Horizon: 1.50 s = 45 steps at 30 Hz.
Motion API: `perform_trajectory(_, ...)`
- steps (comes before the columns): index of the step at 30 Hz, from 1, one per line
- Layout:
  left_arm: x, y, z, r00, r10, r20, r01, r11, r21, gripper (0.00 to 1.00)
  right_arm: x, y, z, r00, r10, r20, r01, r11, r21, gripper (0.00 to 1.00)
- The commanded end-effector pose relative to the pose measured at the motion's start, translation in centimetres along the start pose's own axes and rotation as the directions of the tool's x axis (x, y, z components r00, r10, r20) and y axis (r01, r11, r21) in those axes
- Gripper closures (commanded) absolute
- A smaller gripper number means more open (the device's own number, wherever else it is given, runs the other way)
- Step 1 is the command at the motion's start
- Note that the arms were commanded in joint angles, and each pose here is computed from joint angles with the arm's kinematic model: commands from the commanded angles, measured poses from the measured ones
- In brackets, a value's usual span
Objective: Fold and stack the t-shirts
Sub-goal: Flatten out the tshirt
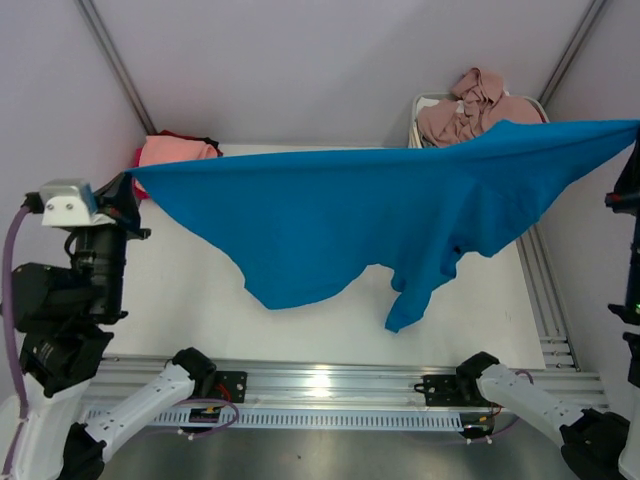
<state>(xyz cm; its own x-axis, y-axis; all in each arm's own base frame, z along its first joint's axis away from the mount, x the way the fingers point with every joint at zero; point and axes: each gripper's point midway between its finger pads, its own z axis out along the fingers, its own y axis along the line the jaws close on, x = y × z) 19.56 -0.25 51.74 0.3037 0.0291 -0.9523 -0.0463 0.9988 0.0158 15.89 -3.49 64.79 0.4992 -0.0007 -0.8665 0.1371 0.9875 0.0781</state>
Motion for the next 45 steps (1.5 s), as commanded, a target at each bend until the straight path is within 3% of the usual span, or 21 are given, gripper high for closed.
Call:
perform_trajectory(1, -4.1, 3.7, -1.7, 0.991, -0.033, 0.133, 0.048, 0.993, -0.109, 1.00, -5.6, -2.4, -2.8, 0.973, 0.163, 0.163, -0.156, 0.986, -0.050, 1.00)
perform_trajectory(3, -4.1, 3.8, -1.7, 0.988, -0.044, 0.148, 0.062, 0.991, -0.119, 0.99, -4.8, -2.8, -2.7, 0.977, 0.153, 0.146, -0.151, 0.988, -0.029, 1.00)
perform_trajectory(5, -1.9, 2.9, -0.6, 0.996, -0.010, 0.093, 0.023, 0.990, -0.136, 0.99, -1.7, -1.6, -1.3, 0.990, 0.126, 0.057, -0.126, 0.992, -0.011, 1.00)
perform_trajectory(6, -0.4, 3.8, 0.0, 1.000, 0.002, 0.031, 0.005, 0.973, -0.229, 0.99, 0.0, -1.4, -0.8, 0.999, 0.054, 0.001, -0.054, 0.998, 0.017, 1.00)
perform_trajectory(7, 3.2, 2.1, 2.5, 0.993, 0.052, -0.107, -0.079, 0.961, -0.264, 1.00, 3.2, -0.2, -0.2, 0.995, 0.030, -0.092, -0.025, 0.998, 0.053, 1.00)
perform_trajectory(9, 6.3, 1.5, 3.9, 0.961, 0.086, -0.264, -0.169, 0.934, -0.314, 1.00, 6.5, 2.5, 0.2, 0.984, -0.081, -0.155, 0.090, 0.995, 0.050, 1.00)
perform_trajectory(11, 10.6, -1.3, 5.1, 0.920, 0.036, -0.389, -0.150, 0.952, -0.266, 1.00, 10.0, 6.2, 0.5, 0.960, -0.196, -0.201, 0.201, 0.980, 0.007, 1.00)
perform_trajectory(13, 13.0, -3.9, 5.7, 0.881, -0.044, -0.472, -0.063, 0.976, -0.208, 1.00, 14.6, 8.6, 0.8, 0.924, -0.233, -0.304, 0.227, 0.972, -0.055, 1.00)
perform_trajectory(14, 15.0, -5.1, 6.5, 0.848, -0.028, -0.529, -0.086, 0.978, -0.189, 1.00, 16.1, 8.6, 2.6, 0.909, -0.248, -0.336, 0.246, 0.968, -0.049, 1.00)
perform_trajectory(15, 14.1, -5.7, 7.0, 0.849, -0.053, -0.526, -0.054, 0.981, -0.185, 1.00, 18.4, 8.3, 2.5, 0.874, -0.269, -0.405, 0.264, 0.962, -0.069, 1.00)
perform_trajectory(18, 15.4, -6.4, 6.7, 0.828, -0.059, -0.558, -0.044, 0.984, -0.170, 1.00, 21.1, 6.8, 3.5, 0.875, -0.190, -0.446, 0.202, 0.979, -0.021, 1.00)
perform_trajectory(30, 11.2, -2.1, 4.6, 0.899, -0.041, -0.437, -0.071, 0.969, -0.238, 1.00, 19.4, 5.7, 3.4, 0.887, -0.150, -0.436, 0.175, 0.984, 0.019, 1.00)
perform_trajectory(37, 7.1, 2.1, 1.9, 0.939, -0.012, -0.343, -0.104, 0.943, -0.317, 1.00, 12.9, 1.9, 1.6, 0.927, -0.127, -0.352, 0.168, 0.982, 0.088, 1.00)
perform_trajectory(45, -0.2, 8.8, -2.4, 0.981, 0.076, -0.177, -0.150, 0.876, -0.458, 1.00, 2.0, -6.3, -3.5, 0.989, -0.032, -0.146, 0.067, 0.967, 0.247, 1.00)
